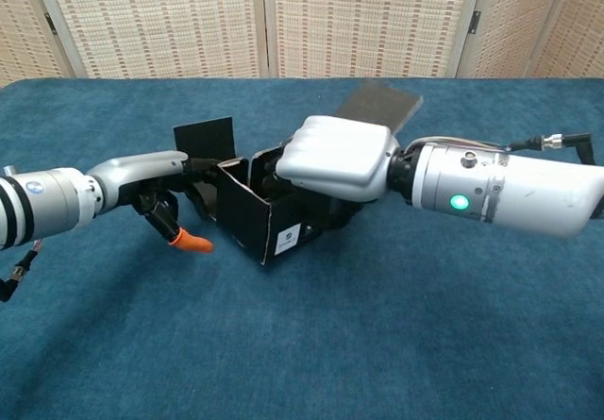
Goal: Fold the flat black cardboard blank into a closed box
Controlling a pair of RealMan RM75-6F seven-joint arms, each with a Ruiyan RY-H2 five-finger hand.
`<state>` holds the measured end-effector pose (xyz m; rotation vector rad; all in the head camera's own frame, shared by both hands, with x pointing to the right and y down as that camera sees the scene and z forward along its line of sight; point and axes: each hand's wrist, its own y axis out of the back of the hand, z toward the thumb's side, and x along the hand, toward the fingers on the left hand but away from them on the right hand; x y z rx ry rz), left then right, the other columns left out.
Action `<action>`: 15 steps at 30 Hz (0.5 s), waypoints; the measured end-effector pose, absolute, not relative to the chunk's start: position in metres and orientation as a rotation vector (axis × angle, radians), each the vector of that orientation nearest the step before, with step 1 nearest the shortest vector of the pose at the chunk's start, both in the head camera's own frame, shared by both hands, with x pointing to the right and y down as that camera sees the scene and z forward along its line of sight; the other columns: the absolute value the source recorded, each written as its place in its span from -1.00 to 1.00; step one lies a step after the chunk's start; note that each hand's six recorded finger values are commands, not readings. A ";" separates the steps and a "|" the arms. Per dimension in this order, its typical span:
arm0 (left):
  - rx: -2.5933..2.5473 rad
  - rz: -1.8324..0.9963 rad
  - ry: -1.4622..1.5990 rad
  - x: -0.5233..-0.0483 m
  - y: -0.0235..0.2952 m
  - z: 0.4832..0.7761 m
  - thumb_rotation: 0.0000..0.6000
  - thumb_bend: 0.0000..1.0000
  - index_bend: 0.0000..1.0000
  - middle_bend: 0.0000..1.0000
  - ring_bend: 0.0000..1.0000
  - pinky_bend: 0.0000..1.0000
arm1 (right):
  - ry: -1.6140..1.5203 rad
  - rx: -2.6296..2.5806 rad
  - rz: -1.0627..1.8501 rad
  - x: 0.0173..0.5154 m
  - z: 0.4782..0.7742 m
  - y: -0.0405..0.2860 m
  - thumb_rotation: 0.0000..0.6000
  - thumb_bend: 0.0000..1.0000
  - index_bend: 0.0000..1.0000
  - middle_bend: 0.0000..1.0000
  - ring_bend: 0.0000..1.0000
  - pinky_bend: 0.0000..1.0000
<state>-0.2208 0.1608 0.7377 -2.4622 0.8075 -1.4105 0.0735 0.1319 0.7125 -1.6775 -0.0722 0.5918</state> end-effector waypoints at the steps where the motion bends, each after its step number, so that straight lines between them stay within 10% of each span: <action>1: -2.461 -1.406 0.810 -0.220 0.161 0.736 1.00 -0.54 -0.82 -0.71 -0.69 -0.04 | -0.079 -1.680 0.593 0.075 0.712 0.131 1.00 -0.87 -0.98 -0.88 0.40 1.00; 15: -2.427 -1.360 0.856 -0.226 0.159 0.713 1.00 -0.54 -0.96 -0.90 -0.91 -0.25 | -0.262 -1.839 0.659 0.099 0.686 0.120 1.00 -0.90 -1.00 -0.87 0.34 1.00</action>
